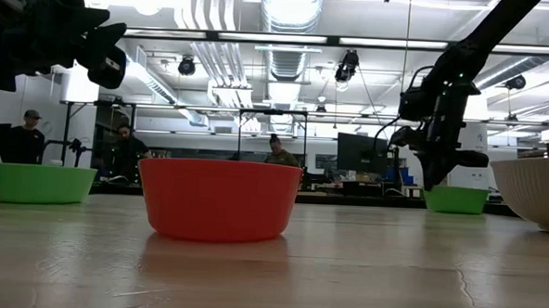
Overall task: Nest bowls inside each other
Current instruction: Stack the top green bowl on the gray bowl
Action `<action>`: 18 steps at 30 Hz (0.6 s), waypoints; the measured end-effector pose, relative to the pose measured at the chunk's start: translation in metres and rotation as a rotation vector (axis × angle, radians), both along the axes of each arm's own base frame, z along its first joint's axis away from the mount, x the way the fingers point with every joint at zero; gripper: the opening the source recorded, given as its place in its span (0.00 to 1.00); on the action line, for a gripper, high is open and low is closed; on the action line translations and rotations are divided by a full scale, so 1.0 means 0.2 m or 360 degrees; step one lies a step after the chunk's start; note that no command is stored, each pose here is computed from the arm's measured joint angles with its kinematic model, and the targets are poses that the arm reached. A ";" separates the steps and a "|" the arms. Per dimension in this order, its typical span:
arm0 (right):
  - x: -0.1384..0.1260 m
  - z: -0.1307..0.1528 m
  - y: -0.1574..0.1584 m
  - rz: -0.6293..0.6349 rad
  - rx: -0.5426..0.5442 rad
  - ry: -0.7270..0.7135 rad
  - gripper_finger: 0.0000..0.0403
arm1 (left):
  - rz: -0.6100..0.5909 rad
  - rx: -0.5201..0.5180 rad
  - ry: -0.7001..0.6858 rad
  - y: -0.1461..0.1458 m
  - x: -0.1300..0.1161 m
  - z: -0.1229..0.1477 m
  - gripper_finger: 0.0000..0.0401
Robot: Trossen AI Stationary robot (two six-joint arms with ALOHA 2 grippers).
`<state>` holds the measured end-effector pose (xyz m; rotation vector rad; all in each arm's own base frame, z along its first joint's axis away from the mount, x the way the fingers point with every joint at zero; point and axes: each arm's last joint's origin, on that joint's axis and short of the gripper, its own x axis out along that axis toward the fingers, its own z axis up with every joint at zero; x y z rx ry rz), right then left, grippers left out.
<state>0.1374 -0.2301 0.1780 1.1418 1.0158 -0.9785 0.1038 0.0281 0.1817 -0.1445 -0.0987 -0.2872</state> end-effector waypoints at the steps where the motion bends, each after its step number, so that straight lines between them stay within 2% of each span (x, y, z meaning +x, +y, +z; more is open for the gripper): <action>1: 0.00 0.01 0.00 0.0001 -0.0012 -0.0014 0.02 | 0.0000 0.0000 0.0000 0.00 0.00 0.00 0.30; 18: -0.07 0.34 0.12 -0.0018 -0.0409 -0.0275 0.02 | 0.0000 0.0000 0.0000 0.00 0.00 0.00 0.30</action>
